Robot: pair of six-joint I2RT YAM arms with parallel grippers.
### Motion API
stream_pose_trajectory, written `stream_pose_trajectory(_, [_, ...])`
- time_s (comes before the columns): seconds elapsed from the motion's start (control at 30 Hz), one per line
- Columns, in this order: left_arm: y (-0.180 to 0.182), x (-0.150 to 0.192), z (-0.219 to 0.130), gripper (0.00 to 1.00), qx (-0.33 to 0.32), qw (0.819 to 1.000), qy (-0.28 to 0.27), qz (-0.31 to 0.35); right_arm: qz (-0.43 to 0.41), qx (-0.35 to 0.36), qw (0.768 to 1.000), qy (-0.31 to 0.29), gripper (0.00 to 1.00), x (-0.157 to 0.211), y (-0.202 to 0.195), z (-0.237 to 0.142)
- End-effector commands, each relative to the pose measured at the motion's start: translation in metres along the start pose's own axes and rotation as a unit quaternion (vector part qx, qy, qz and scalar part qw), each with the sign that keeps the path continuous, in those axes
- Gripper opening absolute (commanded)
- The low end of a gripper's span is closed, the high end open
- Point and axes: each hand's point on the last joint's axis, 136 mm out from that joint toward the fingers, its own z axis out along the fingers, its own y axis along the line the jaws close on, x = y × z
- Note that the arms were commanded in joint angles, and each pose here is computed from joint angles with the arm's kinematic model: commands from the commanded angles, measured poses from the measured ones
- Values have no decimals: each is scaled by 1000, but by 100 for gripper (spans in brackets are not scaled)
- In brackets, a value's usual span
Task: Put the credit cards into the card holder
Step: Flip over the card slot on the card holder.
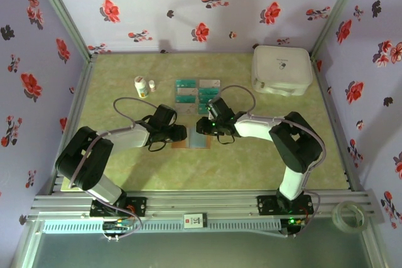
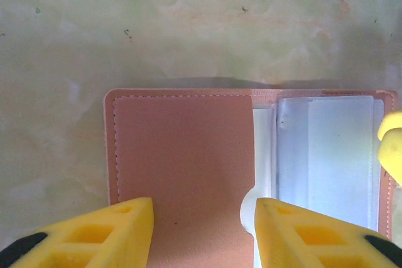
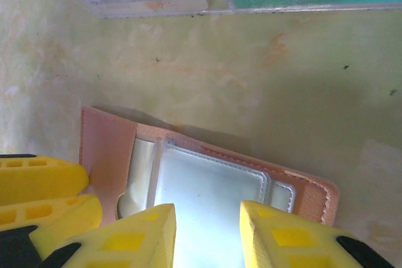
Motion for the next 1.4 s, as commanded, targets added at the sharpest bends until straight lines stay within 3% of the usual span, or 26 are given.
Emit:
stream_pose_trajectory(0.0, [0, 6, -2, 47, 4, 1000, 2, 18, -2, 0, 1000, 11, 32, 7, -8, 9])
stream_pose_trajectory(0.4, [-6, 6, -3, 55, 34, 999, -16, 30, 17, -27, 999, 25, 31, 14, -2, 18])
stream_pose_trajectory(0.9, [-22, 10, -13, 57, 84, 994, -41, 65, 24, -31, 999, 27, 31, 19, 0, 22])
stream_pose_trajectory(1.37, [-37, 17, -10, 59, 68, 990, -27, 119, 31, -33, 999, 29, 31, 23, -3, 24])
